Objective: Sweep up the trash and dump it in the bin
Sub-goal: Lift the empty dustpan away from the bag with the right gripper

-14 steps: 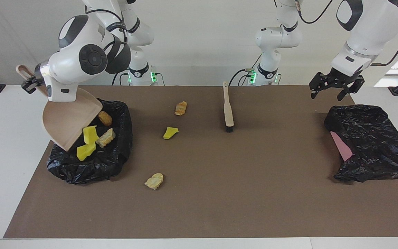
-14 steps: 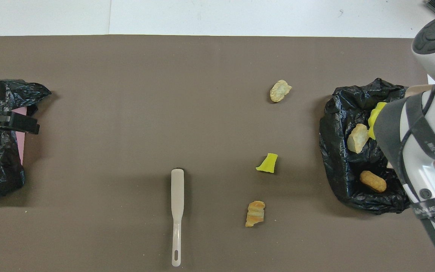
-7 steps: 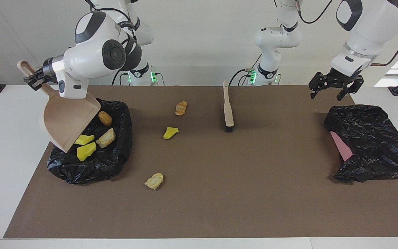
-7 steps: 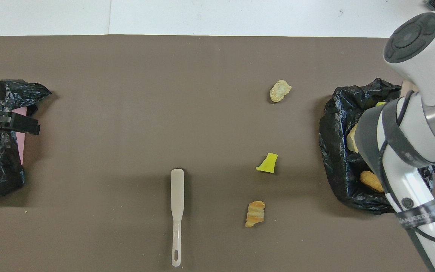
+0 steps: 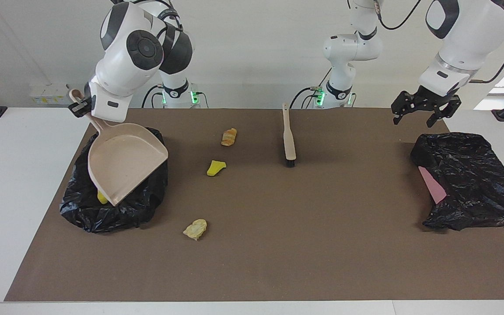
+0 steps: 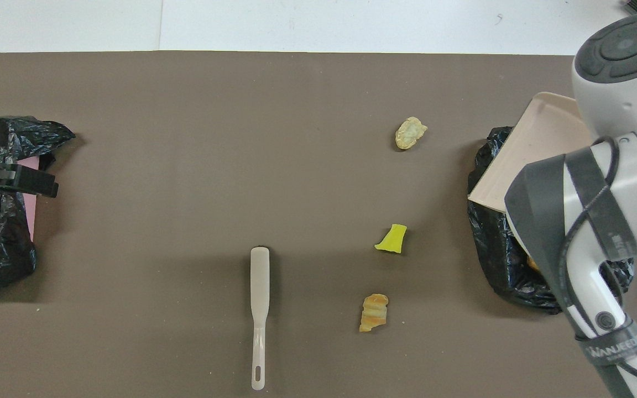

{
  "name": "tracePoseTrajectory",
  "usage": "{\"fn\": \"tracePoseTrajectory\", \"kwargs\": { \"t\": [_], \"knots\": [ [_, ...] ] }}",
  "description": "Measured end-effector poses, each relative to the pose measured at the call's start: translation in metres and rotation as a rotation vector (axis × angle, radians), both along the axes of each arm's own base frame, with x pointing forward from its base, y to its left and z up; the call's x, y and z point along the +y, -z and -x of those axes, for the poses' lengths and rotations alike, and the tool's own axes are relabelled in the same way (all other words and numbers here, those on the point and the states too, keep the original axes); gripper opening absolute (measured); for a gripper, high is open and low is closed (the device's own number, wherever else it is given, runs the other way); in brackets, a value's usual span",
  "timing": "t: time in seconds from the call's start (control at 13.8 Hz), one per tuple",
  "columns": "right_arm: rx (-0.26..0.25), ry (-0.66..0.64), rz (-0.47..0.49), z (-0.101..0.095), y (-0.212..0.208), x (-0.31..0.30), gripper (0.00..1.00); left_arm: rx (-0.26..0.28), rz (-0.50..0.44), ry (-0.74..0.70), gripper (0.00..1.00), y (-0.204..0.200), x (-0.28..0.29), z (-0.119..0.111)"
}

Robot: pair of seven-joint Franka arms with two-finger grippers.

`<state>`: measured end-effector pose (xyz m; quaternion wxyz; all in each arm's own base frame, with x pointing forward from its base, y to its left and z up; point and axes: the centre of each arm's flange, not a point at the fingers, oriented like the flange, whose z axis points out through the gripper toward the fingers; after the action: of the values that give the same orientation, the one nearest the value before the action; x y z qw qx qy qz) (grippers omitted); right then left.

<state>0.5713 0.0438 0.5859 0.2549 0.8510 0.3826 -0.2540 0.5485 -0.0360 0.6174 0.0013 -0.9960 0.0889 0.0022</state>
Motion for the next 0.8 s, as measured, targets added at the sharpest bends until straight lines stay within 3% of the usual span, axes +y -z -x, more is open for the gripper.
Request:
{"fn": "tracePoseTrajectory", "kwargs": {
  "t": [0.36,0.65,0.8],
  "knots": [
    [-0.246,0.253,-0.208,-0.007,0.018,0.061,0.31,0.0,0.0,0.0,1.0,0.0,0.0,0.0],
    [-0.366,0.487,-0.316,-0.009,0.056,0.152,0.31,0.0,0.0,-0.003,1.0,0.0,0.002,0.0],
    [-0.402,0.559,-0.376,-0.017,0.081,0.188,0.31,0.0,0.0,-0.011,1.0,0.0,0.006,0.0]
  ]
}}
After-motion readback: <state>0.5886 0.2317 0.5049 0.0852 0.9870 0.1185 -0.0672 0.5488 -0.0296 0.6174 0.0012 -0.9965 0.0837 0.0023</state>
